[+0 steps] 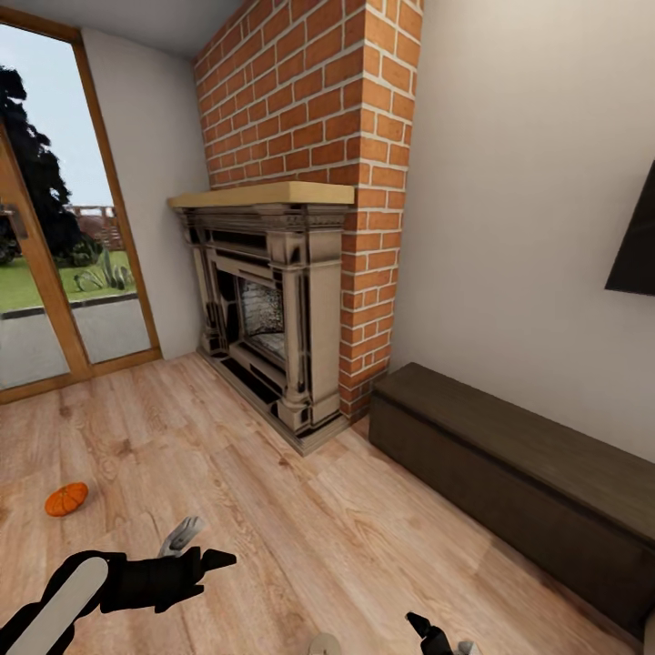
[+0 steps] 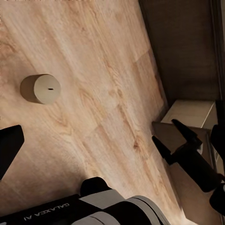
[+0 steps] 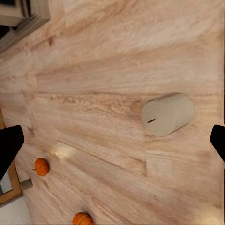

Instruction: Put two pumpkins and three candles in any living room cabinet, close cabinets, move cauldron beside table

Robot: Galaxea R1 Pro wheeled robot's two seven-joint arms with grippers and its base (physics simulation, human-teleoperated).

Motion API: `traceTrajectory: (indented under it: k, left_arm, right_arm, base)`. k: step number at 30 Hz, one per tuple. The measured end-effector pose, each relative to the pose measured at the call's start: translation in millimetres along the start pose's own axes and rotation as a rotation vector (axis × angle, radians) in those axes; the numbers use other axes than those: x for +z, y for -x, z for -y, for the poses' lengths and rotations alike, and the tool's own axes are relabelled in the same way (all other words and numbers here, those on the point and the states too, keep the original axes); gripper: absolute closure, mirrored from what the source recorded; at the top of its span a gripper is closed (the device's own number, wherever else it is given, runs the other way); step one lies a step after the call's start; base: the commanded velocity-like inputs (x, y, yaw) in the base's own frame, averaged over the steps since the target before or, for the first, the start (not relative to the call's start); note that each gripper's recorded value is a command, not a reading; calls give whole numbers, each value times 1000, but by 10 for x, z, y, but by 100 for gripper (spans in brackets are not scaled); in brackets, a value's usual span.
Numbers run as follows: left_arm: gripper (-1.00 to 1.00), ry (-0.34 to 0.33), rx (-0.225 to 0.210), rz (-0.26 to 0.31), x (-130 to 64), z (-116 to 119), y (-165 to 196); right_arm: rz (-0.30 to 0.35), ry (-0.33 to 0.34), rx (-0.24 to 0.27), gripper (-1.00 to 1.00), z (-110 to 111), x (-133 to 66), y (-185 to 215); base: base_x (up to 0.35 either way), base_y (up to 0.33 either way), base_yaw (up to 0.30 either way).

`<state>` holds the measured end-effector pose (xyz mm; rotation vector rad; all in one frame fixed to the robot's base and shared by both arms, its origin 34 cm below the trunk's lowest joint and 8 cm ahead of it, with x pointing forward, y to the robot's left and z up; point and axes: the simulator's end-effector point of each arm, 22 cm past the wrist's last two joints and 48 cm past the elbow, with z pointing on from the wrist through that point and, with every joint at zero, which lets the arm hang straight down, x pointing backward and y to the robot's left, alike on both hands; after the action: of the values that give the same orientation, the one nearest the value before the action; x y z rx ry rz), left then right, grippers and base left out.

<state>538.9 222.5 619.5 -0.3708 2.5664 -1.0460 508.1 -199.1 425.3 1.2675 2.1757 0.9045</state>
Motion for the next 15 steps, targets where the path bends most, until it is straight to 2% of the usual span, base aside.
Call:
traceTrajectory:
  k: [5,15]
  left_arm:
    - [-100,-2,-2,0,0,1,-1]
    - [-100,-10,-5,1,-7,16,6]
  right_arm:
    - [43,-1,-25,-100,1,-1,96]
    - [53,-4,-35,-100,7,-3,117]
  base:
    - [-53,131,0]
    - [-5,35,7]
